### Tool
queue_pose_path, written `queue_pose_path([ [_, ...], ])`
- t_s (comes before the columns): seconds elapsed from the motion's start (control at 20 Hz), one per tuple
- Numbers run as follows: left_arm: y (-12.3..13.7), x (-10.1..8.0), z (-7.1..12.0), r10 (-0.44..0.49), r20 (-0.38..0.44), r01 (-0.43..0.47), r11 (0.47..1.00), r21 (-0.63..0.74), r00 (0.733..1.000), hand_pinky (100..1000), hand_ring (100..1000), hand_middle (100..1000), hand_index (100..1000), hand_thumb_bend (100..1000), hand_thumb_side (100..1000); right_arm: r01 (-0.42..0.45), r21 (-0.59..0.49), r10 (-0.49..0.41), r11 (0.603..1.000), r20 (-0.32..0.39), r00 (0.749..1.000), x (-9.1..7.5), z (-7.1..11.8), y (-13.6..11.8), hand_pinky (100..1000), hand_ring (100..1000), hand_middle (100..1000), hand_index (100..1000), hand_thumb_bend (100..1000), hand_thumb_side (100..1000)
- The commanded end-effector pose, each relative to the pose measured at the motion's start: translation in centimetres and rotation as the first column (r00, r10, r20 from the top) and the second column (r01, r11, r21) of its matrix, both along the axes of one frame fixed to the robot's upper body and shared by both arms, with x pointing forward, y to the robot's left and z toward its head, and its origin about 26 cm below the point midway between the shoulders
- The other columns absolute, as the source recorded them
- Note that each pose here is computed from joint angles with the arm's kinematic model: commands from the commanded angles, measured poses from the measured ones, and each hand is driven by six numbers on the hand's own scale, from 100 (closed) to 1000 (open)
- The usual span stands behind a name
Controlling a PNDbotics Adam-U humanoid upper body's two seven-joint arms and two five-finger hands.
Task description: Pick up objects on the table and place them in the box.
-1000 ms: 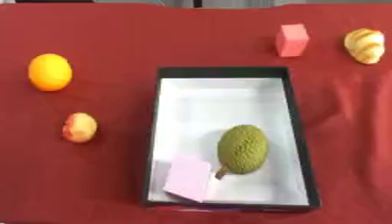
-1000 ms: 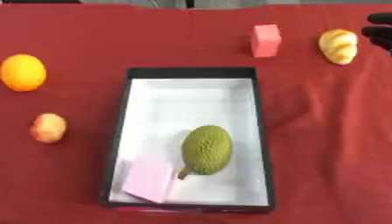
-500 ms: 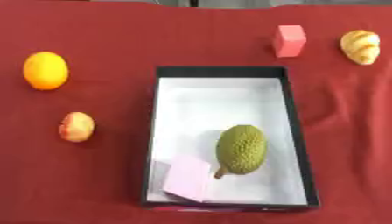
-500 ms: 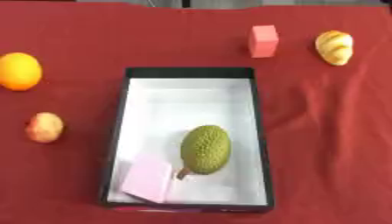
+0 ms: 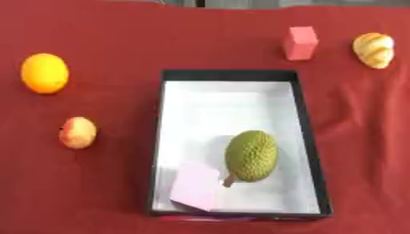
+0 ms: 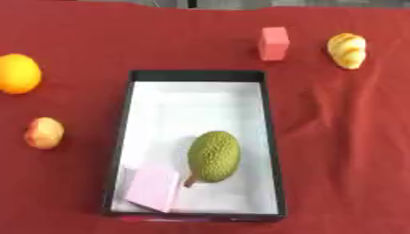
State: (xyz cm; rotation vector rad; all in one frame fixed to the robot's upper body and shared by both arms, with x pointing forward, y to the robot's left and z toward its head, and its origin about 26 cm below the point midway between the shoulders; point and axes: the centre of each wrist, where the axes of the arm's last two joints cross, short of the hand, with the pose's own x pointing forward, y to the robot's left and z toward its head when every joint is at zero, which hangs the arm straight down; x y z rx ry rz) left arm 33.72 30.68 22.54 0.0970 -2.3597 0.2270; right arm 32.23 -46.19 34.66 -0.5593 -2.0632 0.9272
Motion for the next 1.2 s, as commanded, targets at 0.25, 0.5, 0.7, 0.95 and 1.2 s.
queue_pose_path([
  [0.25, 0.2, -0.1, 1.4, -0.006, 0.033, 0.004, 0.999, 0.042, 0.999, 742, 793, 680, 800, 100, 681, -0.07, -0.286, 0.08, 0.956, 0.023, 0.996, 0.0, 2.2, 0.9, 947, 931, 916, 990, 100, 198],
  [0.5, 0.2, -0.2, 1.5, -0.007, 0.036, 0.005, 0.999, 0.044, 0.999, 742, 792, 680, 800, 100, 681, -0.125, -0.402, 0.135, 0.907, -0.004, 0.991, 0.2, 2.0, 0.8, 948, 935, 923, 993, 100, 202],
  [0.7, 0.1, -0.2, 1.6, -0.01, 0.039, 0.008, 0.999, 0.046, 0.999, 742, 792, 681, 800, 100, 681, -0.161, -0.449, 0.163, 0.879, -0.033, 0.986, 0.2, 1.8, -0.3, 950, 946, 940, 998, 100, 248],
  [0.95, 0.1, -0.2, 1.7, -0.011, 0.044, 0.01, 0.999, 0.041, 0.999, 742, 792, 681, 800, 100, 681, -0.233, -0.6, 0.222, 0.766, -0.093, 0.971, 0.2, 1.5, 1.1, 950, 948, 942, 999, 100, 268],
  [1.2, -0.1, -0.2, 1.9, -0.015, 0.051, 0.013, 0.999, 0.039, 0.999, 742, 792, 681, 800, 100, 680, -0.255, -0.683, 0.242, 0.684, -0.117, 0.963, 0.6, 1.3, 1.2, 954, 954, 948, 1000, 100, 283],
])
